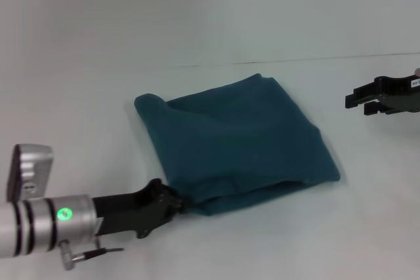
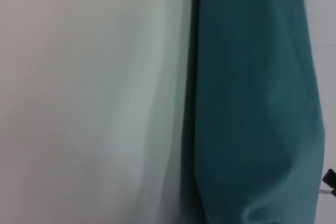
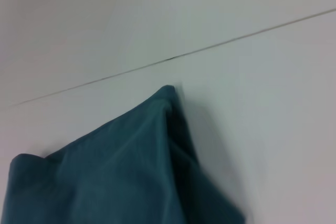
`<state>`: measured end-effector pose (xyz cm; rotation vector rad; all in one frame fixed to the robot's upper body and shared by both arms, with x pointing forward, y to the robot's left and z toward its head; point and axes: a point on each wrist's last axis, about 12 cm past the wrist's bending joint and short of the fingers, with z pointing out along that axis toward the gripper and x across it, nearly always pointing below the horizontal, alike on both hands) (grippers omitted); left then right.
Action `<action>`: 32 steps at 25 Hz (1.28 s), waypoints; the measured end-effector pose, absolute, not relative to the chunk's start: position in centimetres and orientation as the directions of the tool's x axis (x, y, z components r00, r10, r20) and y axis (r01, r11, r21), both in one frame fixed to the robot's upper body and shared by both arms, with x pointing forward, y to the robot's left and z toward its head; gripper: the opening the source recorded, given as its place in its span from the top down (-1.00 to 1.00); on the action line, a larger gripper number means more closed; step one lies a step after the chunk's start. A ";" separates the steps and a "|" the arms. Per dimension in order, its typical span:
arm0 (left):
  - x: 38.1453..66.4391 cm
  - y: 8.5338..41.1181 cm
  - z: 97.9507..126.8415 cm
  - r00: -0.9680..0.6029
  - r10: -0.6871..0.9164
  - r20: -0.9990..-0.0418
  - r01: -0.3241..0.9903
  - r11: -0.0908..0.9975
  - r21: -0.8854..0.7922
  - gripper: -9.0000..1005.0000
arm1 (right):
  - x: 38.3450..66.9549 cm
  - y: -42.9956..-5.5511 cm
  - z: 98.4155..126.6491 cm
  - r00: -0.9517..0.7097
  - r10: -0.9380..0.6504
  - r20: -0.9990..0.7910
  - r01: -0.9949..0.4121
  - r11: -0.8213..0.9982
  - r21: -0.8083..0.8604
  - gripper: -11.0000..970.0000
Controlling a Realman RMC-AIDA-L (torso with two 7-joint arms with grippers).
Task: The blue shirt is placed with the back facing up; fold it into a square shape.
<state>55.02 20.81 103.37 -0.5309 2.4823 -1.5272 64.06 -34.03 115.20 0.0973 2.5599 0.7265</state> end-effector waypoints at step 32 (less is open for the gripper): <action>53.4 28.2 105.1 -0.907 -0.419 -0.036 -0.147 0.394 -0.907 0.61 | 64.0 -33.4 115.1 -0.895 0.179 -0.409 -0.069 0.849 0.523 -0.34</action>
